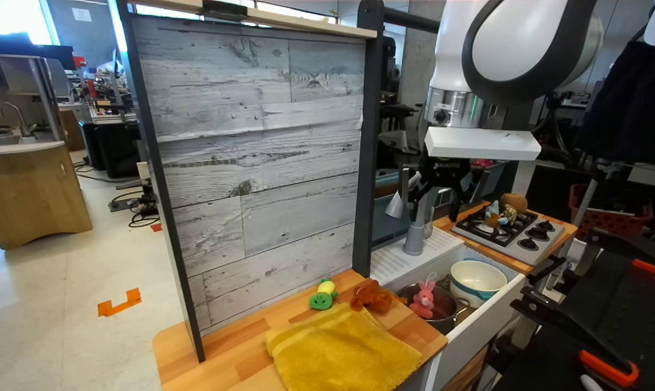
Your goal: Pick up the object plush toys from the counter and stove and put them in the pots, then wipe the counter
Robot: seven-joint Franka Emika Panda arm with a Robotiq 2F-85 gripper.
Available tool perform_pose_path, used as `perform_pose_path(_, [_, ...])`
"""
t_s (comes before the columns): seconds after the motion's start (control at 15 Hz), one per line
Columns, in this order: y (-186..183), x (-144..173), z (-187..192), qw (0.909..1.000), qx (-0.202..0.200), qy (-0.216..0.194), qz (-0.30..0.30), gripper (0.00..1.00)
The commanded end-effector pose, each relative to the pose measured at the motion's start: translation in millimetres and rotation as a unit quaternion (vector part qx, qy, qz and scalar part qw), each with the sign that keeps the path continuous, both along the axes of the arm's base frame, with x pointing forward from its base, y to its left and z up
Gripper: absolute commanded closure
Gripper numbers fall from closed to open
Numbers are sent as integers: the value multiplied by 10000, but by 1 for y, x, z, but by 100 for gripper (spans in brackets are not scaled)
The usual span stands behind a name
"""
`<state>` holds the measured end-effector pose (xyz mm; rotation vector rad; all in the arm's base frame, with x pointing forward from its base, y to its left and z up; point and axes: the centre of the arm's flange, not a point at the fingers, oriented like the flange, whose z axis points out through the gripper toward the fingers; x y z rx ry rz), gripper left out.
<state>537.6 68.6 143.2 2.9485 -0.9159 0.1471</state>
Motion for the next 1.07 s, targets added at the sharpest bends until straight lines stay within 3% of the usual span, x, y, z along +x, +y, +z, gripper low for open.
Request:
perform_pose_path(0.0, [23,0,12,9993,141,-221,277,0])
perform_pose_path(0.4, [71,29,-52,9968,-253,-452,606,0])
perform_pose_path(0.6, [88,32,-91,9929,-306,-157,1142,0])
perform_pose_path(0.67, [78,13,-66,9960,-247,-189,836,0])
perform_pose_path(0.87, [87,16,-93,9942,-295,-89,1035,0])
perform_pose_path(0.93, [84,14,-84,9898,31,191,1412,0])
perform_pose_path(1.0, [86,11,-80,9891,101,277,1446,0])
